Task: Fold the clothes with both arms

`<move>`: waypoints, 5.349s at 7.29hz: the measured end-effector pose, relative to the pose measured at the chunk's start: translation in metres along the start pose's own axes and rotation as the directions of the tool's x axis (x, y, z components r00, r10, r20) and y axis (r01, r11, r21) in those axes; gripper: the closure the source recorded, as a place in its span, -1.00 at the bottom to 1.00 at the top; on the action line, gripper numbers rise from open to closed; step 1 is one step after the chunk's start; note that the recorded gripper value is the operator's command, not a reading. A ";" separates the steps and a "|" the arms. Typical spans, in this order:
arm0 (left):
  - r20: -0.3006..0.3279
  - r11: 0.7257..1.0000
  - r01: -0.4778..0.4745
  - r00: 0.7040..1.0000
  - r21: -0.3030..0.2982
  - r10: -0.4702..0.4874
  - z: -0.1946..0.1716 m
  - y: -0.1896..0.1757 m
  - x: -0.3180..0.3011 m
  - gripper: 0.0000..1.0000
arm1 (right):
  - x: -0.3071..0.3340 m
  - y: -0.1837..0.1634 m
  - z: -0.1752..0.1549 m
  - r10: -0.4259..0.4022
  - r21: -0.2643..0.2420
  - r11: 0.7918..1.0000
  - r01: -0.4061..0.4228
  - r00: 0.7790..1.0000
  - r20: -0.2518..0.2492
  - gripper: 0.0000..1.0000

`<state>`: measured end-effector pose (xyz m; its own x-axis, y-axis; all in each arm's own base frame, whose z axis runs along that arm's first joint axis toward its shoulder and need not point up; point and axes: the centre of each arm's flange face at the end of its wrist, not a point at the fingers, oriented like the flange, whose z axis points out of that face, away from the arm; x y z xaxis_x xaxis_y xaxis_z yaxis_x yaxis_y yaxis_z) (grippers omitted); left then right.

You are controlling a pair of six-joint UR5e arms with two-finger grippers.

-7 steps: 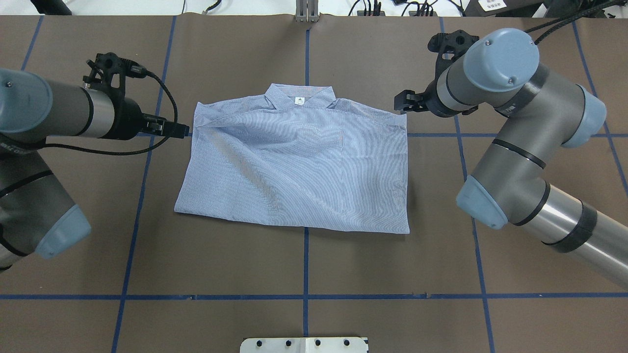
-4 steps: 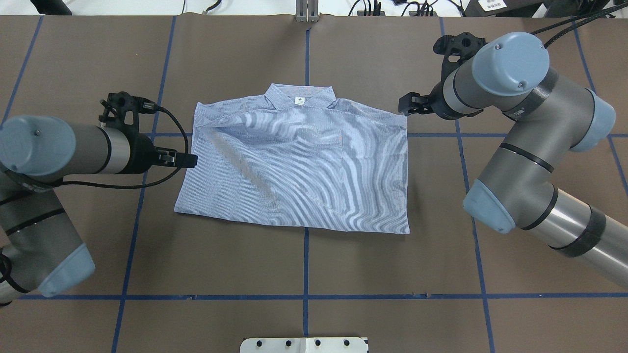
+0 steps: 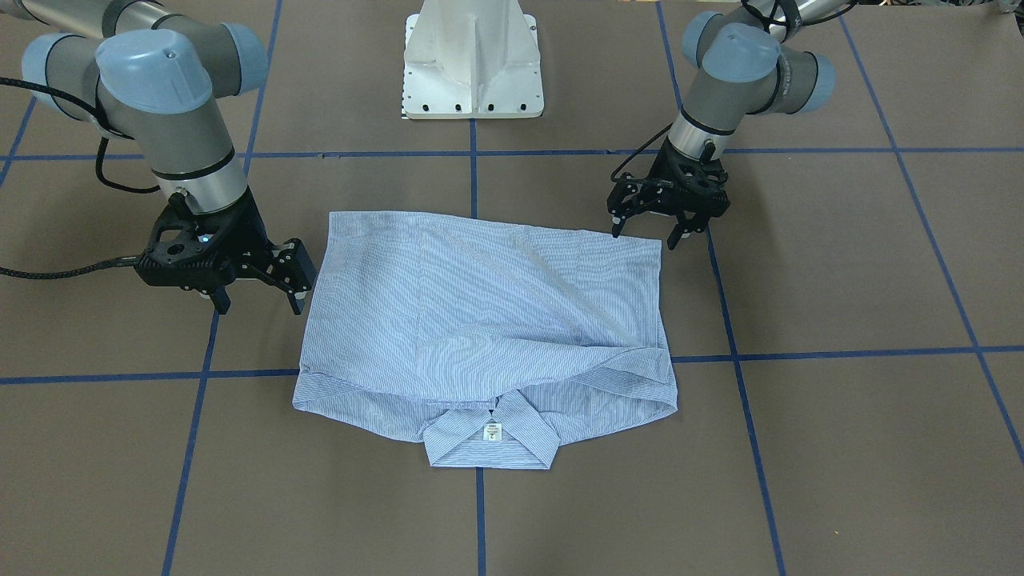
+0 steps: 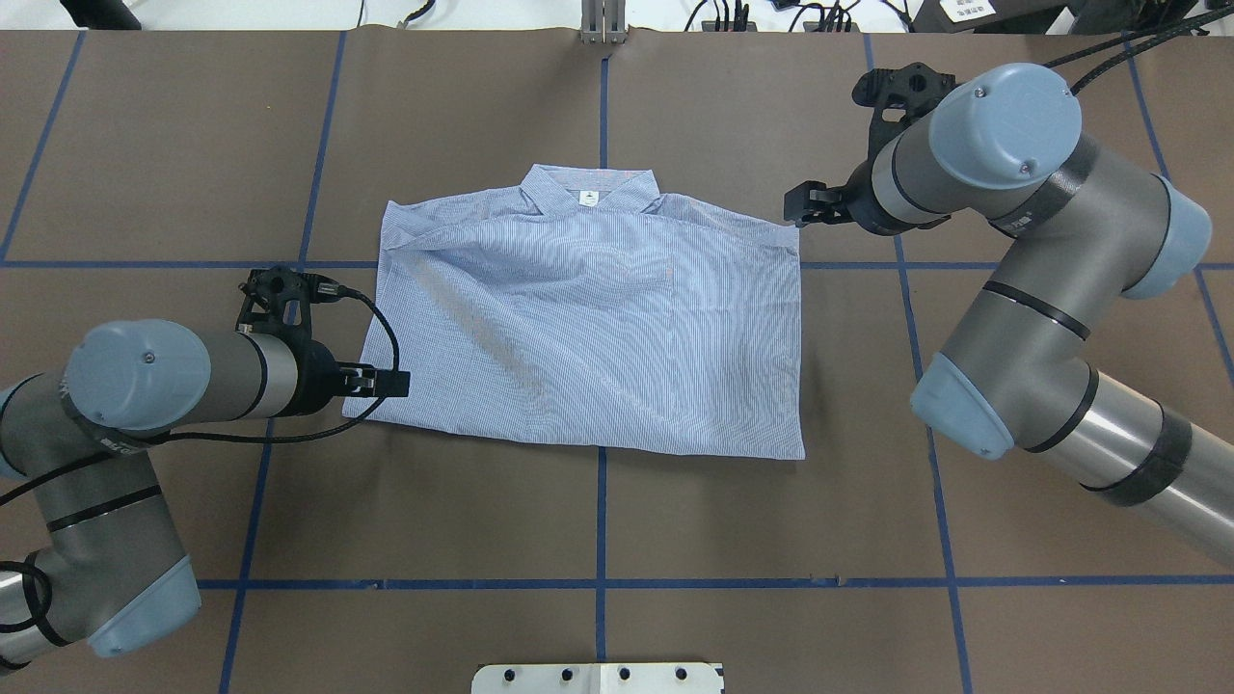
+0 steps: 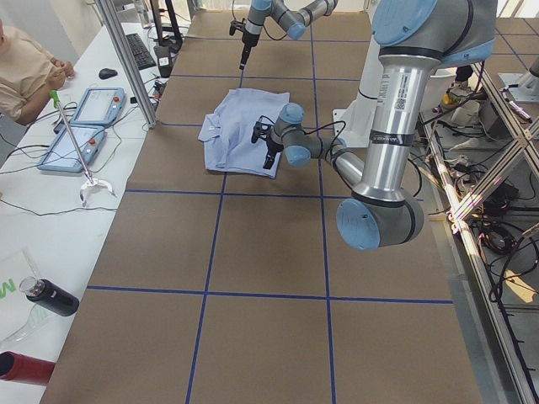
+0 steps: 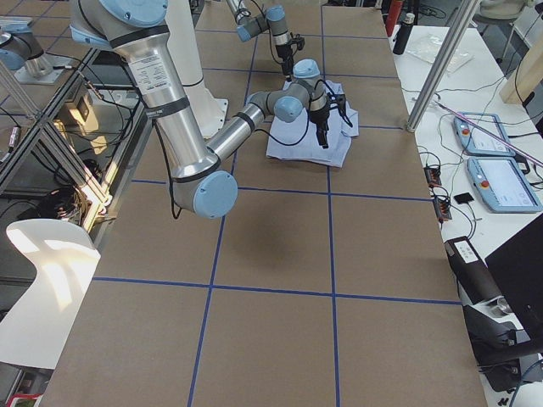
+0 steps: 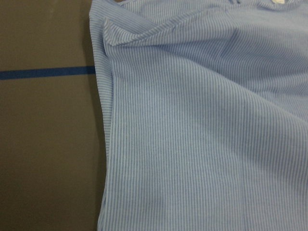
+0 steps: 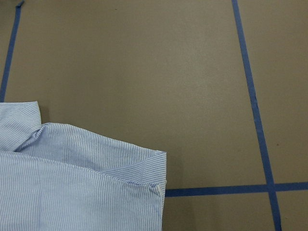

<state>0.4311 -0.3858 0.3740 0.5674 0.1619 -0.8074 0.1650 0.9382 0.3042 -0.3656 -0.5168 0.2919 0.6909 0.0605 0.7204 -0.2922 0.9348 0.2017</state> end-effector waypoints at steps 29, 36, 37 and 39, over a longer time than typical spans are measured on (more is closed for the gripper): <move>0.294 0.970 -0.126 0.954 0.208 0.061 0.131 -0.270 -0.069 1.00 | -0.019 0.010 -0.003 0.008 -0.003 1.000 -0.008 1.000 0.024 -1.00; 0.125 0.961 -0.204 0.975 0.188 0.183 0.071 -0.276 -0.073 -1.00 | -0.129 0.132 0.015 0.311 0.045 0.949 -0.313 0.949 0.044 -0.99; 0.114 0.961 -0.203 0.976 0.189 0.183 0.066 -0.270 -0.076 -1.00 | -0.140 0.158 0.021 0.372 0.043 0.926 -0.374 0.927 0.039 -0.96; 0.108 0.961 -0.200 0.977 0.189 0.182 0.064 -0.265 -0.078 -1.00 | -0.155 0.196 0.032 0.421 0.069 0.904 -0.422 0.906 0.036 -0.93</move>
<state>0.3947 -0.6662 0.3882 0.6719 0.2954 -0.6791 0.1981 0.8119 0.5492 -0.5510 -0.3541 0.2408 0.4797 0.4356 0.7617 -0.6014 0.7953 -0.0761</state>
